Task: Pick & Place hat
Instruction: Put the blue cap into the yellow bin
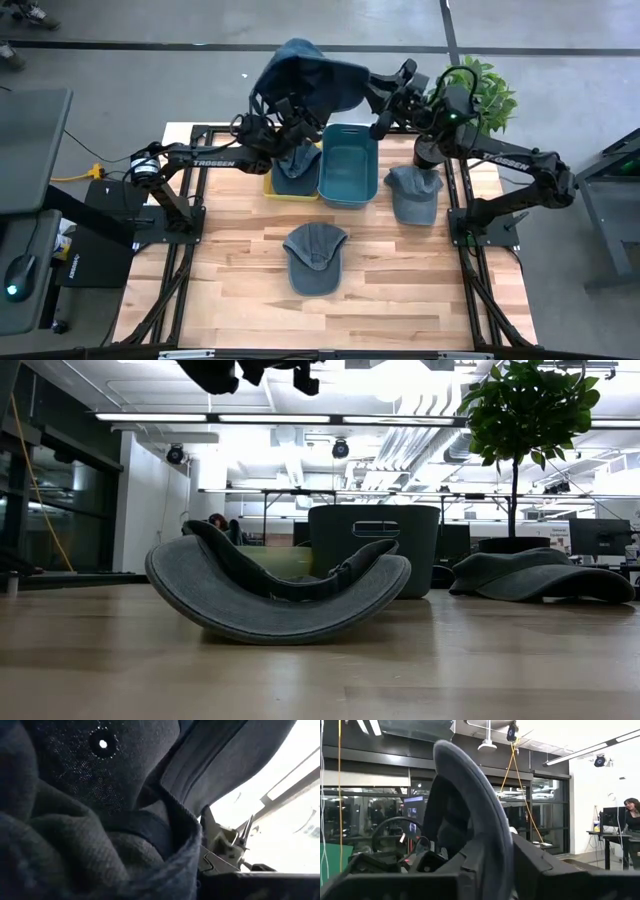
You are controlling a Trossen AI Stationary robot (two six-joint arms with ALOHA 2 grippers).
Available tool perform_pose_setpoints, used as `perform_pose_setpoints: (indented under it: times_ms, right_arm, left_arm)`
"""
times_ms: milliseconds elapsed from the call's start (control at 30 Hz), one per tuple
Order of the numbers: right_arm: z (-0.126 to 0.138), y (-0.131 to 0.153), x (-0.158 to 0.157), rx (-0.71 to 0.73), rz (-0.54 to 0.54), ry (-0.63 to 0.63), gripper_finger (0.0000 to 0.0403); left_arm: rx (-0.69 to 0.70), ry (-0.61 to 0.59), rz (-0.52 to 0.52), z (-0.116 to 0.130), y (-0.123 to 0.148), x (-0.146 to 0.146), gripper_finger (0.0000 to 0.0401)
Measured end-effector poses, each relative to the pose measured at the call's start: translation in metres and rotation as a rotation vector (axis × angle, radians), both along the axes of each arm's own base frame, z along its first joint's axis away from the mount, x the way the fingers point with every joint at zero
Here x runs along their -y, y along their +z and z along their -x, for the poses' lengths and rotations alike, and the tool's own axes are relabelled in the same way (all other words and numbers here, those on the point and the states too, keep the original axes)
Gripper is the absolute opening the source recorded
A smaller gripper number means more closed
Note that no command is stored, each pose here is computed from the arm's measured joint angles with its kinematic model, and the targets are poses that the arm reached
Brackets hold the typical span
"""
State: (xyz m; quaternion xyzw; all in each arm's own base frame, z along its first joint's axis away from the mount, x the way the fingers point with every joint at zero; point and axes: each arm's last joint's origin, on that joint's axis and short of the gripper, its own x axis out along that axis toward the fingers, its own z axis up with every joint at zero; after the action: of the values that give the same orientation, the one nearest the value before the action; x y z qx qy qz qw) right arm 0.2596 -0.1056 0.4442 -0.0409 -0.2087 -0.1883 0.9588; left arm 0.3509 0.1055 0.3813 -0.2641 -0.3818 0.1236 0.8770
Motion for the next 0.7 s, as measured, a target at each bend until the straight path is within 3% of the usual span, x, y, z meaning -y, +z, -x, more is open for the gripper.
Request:
perform_pose_setpoints:
  times_ms: [200, 433, 600, 700]
  right_arm:
    - [0.022, 0.014, -0.009, 0.016, 0.039, -0.005, 0.0122]
    - [0.050, 0.023, -0.022, -0.041, 0.037, 0.041, 0.0142]
    - [0.071, 0.027, -0.032, -0.084, 0.017, 0.069, 0.0142]
    - [0.082, 0.026, -0.036, -0.121, -0.005, 0.076, 0.0142]
  left_arm:
    - [-0.140, -0.002, 0.037, -0.008, -0.012, -0.002, 0.0006]
    - [-0.328, 0.014, 0.062, -0.004, -0.017, -0.007, 0.0006]
    - [-0.610, 0.011, 0.022, -0.001, -0.025, -0.009, 0.0006]
    - [-0.850, -0.007, -0.025, 0.006, -0.020, -0.006, 0.0005]
